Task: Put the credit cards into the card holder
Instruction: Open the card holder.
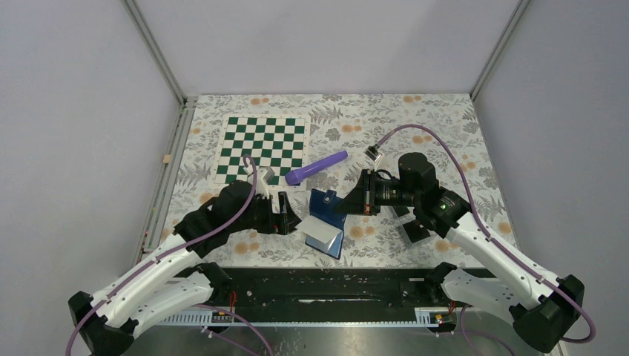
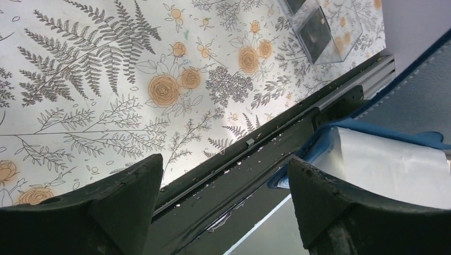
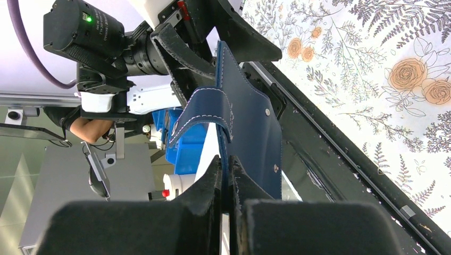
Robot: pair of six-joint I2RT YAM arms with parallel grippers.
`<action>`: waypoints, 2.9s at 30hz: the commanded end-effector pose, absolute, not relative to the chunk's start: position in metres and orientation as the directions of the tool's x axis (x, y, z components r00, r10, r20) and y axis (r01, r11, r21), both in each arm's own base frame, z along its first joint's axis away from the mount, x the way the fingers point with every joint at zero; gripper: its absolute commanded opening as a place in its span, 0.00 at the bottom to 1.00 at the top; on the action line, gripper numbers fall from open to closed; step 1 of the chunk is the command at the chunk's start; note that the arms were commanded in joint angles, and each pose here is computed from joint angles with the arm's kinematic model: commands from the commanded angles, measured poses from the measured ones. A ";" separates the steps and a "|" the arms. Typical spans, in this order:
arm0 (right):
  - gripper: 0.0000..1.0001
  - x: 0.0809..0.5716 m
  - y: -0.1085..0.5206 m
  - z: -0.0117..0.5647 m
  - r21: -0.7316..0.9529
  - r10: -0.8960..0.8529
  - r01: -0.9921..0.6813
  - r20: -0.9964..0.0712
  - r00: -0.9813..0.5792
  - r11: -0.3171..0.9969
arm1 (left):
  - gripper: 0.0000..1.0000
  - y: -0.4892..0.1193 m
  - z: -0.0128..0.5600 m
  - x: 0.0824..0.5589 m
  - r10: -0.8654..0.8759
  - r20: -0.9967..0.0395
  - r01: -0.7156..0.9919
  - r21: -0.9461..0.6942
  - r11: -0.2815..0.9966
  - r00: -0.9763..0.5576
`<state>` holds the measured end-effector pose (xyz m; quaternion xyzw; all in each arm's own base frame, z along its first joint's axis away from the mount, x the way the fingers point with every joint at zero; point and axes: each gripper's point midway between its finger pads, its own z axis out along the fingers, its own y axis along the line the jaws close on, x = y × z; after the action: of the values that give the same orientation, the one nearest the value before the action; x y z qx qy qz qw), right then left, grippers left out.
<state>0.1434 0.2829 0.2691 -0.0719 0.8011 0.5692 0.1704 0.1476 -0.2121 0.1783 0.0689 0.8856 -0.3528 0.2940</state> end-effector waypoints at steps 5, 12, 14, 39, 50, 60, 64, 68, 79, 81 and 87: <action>0.00 0.143 0.283 0.281 0.893 0.085 -0.331 -0.372 -0.924 0.306 | 0.86 -0.224 0.186 0.162 -0.145 -0.599 0.341 -0.619 0.708 -0.788; 0.00 0.143 0.283 0.278 0.893 0.081 -0.327 -0.368 -0.926 0.310 | 0.86 -0.230 0.200 0.165 -0.173 -0.621 0.370 -0.643 0.671 -0.765; 0.00 0.142 0.283 0.277 0.893 0.077 -0.325 -0.364 -0.928 0.310 | 0.86 -0.231 0.206 0.165 -0.181 -0.628 0.383 -0.651 0.656 -0.757; 0.00 0.136 0.288 0.285 0.911 0.052 -0.337 -0.359 -0.932 0.239 | 0.86 -0.259 0.258 0.140 -0.236 -0.639 0.549 -0.758 0.351 -0.732; 0.00 0.147 0.286 0.274 0.930 0.098 -0.251 -0.286 -0.953 0.269 | 0.88 -0.254 0.261 0.136 -0.267 -0.621 0.547 -0.780 0.303 -0.737; 0.00 0.156 0.264 0.214 0.898 0.220 -0.073 -0.184 -0.958 0.435 | 0.87 -0.260 0.228 0.141 -0.217 -0.558 0.469 -0.811 0.350 -0.801; 0.00 0.154 0.258 0.182 0.889 0.270 0.029 -0.108 -0.957 0.457 | 0.86 -0.261 0.208 0.144 -0.178 -0.519 0.417 -0.812 0.409 -0.836; 0.00 0.155 0.259 0.166 0.899 0.289 0.088 -0.044 -0.956 0.430 | 0.86 -0.263 0.198 0.145 -0.147 -0.494 0.392 -0.809 0.438 -0.857; 0.00 0.158 0.260 0.163 0.908 0.287 0.079 -0.047 -0.957 0.411 | 0.86 -0.245 0.166 0.147 -0.061 -0.494 0.364 -0.713 0.599 -0.867; 0.00 0.159 0.260 0.161 0.906 0.292 0.085 -0.044 -0.955 0.414 | 0.86 -0.242 0.159 0.145 -0.040 -0.489 0.362 -0.697 0.619 -0.872; 0.00 0.162 0.259 0.161 0.903 0.301 0.095 -0.039 -0.953 0.418 | 0.86 -0.227 0.139 0.135 -0.001 -0.467 0.346 -0.657 0.669 -0.884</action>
<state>0.1537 0.2564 0.1482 0.1173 0.8464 0.5125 0.0848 0.1355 -0.2353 0.1398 0.0816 0.8821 -0.4152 0.2071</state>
